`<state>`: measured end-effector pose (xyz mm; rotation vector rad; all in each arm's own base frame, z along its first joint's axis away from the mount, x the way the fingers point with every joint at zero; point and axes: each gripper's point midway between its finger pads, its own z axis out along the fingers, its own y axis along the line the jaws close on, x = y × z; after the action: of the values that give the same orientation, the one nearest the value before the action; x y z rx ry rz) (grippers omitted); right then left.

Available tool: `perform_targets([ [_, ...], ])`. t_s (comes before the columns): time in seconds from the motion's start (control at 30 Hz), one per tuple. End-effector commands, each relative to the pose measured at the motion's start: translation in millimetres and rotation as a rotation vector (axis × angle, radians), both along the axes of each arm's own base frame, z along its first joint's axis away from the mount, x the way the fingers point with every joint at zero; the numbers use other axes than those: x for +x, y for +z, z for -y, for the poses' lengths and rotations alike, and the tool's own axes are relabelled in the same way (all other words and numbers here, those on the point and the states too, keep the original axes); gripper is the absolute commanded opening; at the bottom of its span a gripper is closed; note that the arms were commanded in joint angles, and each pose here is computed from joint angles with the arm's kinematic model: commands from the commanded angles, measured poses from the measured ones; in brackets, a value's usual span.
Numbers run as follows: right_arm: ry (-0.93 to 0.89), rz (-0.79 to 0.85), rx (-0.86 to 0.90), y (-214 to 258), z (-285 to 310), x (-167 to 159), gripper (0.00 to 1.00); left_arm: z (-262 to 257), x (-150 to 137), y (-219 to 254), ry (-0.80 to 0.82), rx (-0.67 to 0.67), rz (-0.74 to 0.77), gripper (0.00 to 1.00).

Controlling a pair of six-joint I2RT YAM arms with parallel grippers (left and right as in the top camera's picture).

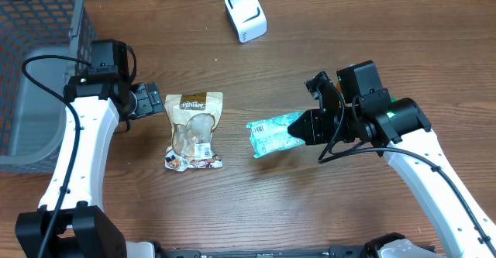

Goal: Scan the item barcode
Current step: 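Lift the teal tissue pack off the table with the right gripper, then carry the tissue pack up to the white scanner, barcode facing it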

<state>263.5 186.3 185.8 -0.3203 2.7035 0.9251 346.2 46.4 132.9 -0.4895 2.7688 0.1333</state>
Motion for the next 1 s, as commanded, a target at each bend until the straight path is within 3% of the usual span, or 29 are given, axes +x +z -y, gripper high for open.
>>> perform_targets([
  [0.0, 0.006, 0.057, 0.039, 18.8, -4.6, 5.9, 0.04, -2.3, 3.1, 7.1, -0.007, 0.017, 0.019, 1.00],
  [0.43, -0.073, 0.118, 0.022, 52.1, 0.0, 24.6, 0.04, -2.2, 3.1, 7.1, -0.007, 0.017, 0.019, 1.00],
  [0.77, -0.060, 0.151, -0.089, 79.2, -9.2, 35.2, 0.04, -2.0, 3.1, 7.1, -0.007, 0.017, 0.019, 1.00],
  [0.97, -0.052, 0.210, -0.199, 96.6, -20.0, 57.6, 0.04, -2.0, 3.1, 7.1, -0.007, 0.017, 0.019, 1.00],
])
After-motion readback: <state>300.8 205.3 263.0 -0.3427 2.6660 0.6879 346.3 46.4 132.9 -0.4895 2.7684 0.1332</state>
